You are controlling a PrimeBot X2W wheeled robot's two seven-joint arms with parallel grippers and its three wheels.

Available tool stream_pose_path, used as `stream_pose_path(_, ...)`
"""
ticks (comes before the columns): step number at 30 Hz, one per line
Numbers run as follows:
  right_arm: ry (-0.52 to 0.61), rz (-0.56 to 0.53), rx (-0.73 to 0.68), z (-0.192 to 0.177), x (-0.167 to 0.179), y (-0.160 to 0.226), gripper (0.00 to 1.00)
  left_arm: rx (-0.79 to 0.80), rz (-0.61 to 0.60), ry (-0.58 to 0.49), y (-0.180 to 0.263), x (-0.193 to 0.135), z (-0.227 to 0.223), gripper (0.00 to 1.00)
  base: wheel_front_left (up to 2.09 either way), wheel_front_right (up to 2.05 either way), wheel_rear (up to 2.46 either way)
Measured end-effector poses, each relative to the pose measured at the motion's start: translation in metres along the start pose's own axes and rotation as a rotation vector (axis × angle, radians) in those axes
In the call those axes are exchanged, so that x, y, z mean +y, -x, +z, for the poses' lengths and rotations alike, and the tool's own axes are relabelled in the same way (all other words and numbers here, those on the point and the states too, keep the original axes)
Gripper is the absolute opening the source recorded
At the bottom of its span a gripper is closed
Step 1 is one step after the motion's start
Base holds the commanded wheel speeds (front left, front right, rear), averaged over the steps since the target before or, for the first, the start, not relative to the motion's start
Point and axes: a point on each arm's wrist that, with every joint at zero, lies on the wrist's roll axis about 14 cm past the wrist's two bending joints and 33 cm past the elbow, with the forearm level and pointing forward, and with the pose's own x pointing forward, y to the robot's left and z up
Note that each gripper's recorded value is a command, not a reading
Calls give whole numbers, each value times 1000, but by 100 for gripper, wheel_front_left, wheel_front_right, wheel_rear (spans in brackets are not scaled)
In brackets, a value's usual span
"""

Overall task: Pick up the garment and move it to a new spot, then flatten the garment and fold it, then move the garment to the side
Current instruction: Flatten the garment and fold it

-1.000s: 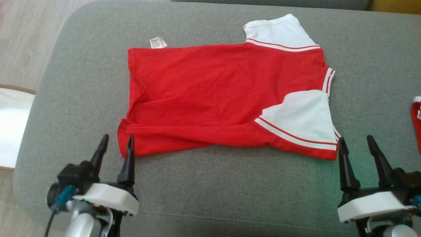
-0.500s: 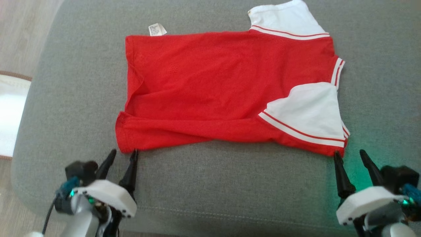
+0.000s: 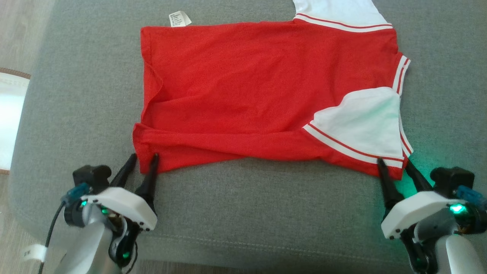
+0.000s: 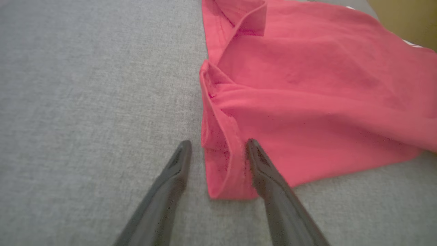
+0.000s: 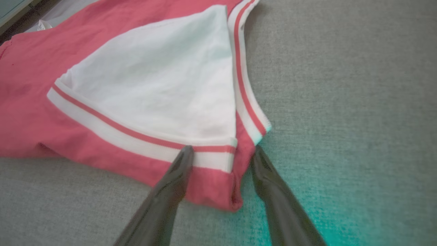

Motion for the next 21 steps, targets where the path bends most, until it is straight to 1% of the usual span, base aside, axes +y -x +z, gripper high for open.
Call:
stream_pose_path(1,-6,1,0,1,0,-1,0,-1,-6,-5,-2,-1,2,0,0,0,0)
stream_pose_path(7,-37,0,-13,6,-2,-2,0,-9,-36,-38,-5,-4,6,0,0,0,0)
stream_pose_path(12,-72,-14,-37,11,-8,9,0,-24,-41,-71,1,1,13,0,0,0,0)
stream_pose_path(16,-107,-26,-16,-2,-11,30,0,-10,-61,-107,14,3,14,0,0,0,0)
stream_pose_path(21,-151,-33,10,-17,-12,54,0,54,-72,-114,30,6,6,0,0,0,0)
